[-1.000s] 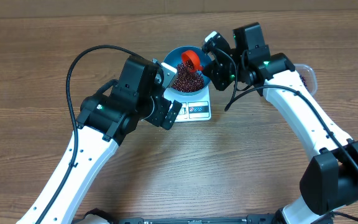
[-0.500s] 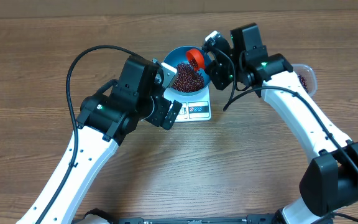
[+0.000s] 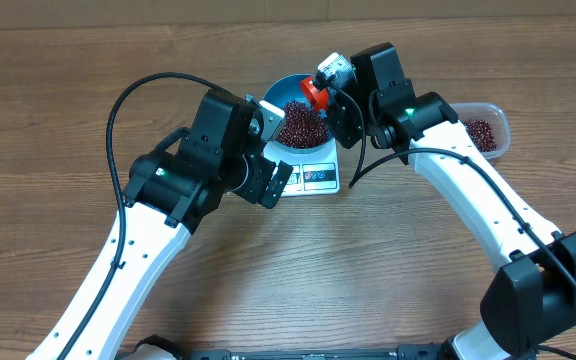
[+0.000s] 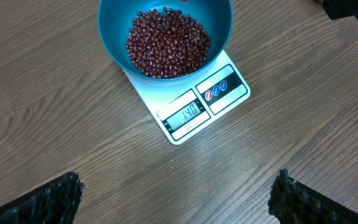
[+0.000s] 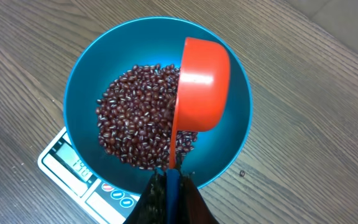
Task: Scoop item into bowl and weigh 150g on scale
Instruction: 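Move the empty red cup with the right gripper back to the bean tub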
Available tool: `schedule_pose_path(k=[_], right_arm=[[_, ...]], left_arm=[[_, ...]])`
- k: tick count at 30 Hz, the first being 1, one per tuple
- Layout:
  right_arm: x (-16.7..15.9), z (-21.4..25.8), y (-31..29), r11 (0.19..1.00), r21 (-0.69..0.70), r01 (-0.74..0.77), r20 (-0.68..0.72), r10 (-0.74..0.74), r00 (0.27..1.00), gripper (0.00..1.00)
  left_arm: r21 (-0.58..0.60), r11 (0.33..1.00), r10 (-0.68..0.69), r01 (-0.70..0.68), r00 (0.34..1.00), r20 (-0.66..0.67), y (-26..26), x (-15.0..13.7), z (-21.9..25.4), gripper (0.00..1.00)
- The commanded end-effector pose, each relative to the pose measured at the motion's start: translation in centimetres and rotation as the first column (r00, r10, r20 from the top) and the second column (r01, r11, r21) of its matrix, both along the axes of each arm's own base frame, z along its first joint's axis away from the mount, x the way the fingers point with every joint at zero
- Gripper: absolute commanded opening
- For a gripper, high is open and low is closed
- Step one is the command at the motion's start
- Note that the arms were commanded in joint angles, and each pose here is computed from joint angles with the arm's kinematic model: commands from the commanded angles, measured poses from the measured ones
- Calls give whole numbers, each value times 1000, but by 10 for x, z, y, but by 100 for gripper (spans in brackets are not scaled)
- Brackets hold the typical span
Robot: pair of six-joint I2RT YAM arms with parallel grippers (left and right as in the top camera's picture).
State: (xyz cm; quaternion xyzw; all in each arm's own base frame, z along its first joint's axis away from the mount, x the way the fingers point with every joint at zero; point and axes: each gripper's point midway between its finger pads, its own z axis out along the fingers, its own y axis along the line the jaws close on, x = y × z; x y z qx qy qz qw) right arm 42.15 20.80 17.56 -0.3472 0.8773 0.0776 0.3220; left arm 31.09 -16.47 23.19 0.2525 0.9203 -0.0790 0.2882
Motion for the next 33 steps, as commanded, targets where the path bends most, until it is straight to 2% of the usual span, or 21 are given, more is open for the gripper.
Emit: schedule_pose_path(k=[1,17,19,25,29,33], right_arm=[[3,30,-1,1000,21,8,67,-10,998,4],[-1,38,-3,999,33,14,73,-17,997,4],[-6,46,-2,995,91,37,47,-42,998,4],[-18,85,-13,963,268,-28,46,16,999,4],[-8,91,-70,948,260,184,13,-194,981,4],[-4,71,-148,865,158,477,-58,-474,878,4]], left_arm=[[-9,1000,10,-10,1000,-1,2,-1,1,100],[-9,1000,10,-10,1000,-1,2,-1,1,100],[-9,1000,11,-11,1000,0,2,-1,1,100],[-9,1000,10,-10,1000,-1,2,-1,1,100],[-8,1000,10,-10,1000,-1,2,-2,1,100],[-7,1000,10,-10,1000,-5,1,0,-1,100]])
